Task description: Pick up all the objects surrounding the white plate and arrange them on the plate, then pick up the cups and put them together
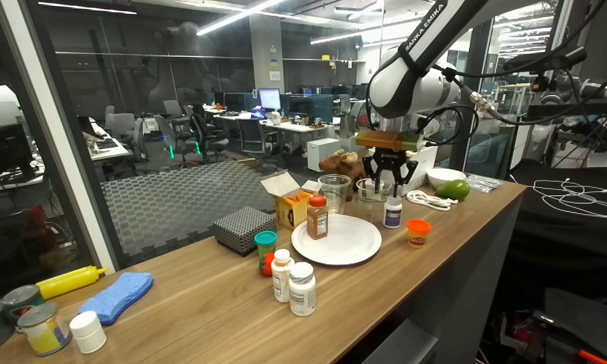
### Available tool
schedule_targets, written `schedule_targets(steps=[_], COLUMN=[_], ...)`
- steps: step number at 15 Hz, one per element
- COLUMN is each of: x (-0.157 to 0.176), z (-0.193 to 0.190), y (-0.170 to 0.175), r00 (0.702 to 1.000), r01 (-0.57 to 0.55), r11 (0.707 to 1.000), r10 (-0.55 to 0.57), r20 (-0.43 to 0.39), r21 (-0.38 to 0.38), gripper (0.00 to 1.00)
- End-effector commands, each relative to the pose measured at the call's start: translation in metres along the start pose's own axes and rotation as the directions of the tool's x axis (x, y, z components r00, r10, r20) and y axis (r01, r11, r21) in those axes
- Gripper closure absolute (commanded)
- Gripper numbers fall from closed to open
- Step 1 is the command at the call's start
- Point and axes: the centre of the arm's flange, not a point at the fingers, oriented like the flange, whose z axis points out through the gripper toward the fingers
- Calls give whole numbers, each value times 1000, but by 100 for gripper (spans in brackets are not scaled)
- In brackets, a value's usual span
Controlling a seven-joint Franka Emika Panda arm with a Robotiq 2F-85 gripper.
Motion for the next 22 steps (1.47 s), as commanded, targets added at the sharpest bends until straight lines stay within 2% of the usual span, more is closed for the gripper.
schedule_targets(steps=[1,3,4,10,16,22], x=[6,6,5,2,0,-3], z=[-3,-2,-1,-15,-54,-115], y=[-3,-2,-3,-7,13,52], r00=[1000,1000,1000,1000,996,983], r01=[-12,-14,-14,-4,-44,-110], r11=[1000,1000,1000,999,994,965], r10=[12,14,14,6,51,141], r20=[-10,-11,-8,-28,-70,-118], r21=[20,18,21,43,100,239], gripper=[81,96,99,98,98,98])
